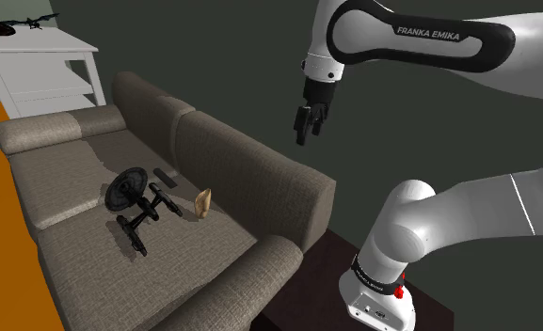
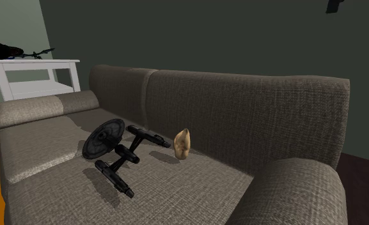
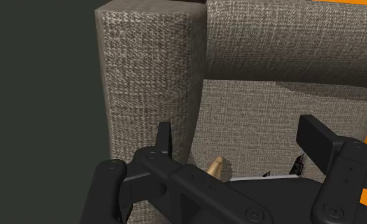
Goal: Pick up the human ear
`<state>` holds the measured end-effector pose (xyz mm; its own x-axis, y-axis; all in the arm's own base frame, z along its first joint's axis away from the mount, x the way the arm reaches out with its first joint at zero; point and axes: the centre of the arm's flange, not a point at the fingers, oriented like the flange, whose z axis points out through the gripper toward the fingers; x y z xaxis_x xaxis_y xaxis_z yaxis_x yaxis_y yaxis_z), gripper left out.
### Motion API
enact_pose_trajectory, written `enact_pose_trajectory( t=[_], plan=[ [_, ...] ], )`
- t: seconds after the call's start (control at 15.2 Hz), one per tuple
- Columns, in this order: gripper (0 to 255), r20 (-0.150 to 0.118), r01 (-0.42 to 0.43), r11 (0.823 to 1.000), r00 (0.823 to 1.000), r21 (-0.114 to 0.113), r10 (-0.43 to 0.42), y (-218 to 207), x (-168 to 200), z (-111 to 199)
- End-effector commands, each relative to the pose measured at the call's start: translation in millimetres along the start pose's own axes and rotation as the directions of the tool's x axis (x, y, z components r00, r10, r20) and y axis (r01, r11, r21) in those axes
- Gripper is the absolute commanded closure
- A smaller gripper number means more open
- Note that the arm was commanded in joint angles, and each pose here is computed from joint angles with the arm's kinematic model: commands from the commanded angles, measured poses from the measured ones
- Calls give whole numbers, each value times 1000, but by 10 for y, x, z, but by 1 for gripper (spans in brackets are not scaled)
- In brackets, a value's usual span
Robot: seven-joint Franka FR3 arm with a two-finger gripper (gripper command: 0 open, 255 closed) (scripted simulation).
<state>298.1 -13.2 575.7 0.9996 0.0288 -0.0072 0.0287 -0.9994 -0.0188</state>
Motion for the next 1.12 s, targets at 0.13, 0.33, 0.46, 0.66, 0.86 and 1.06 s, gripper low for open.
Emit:
enact_pose_trajectory(
  t=[0.13,0.33,0.46,0.66,0.86,1.06],
  plan=[
    [0,-18,-32,999,999,2,32,-71,99,220],
    [0,-44,-79,997,996,5,80,-172,258,547],
    [0,-62,-111,994,992,8,111,-235,372,763],
    [0,-88,-158,987,983,13,159,-324,554,1082],
    [0,-114,-205,979,972,20,206,-404,748,1396],
    [0,-139,-251,968,958,28,252,-475,953,1704]
  ],
)
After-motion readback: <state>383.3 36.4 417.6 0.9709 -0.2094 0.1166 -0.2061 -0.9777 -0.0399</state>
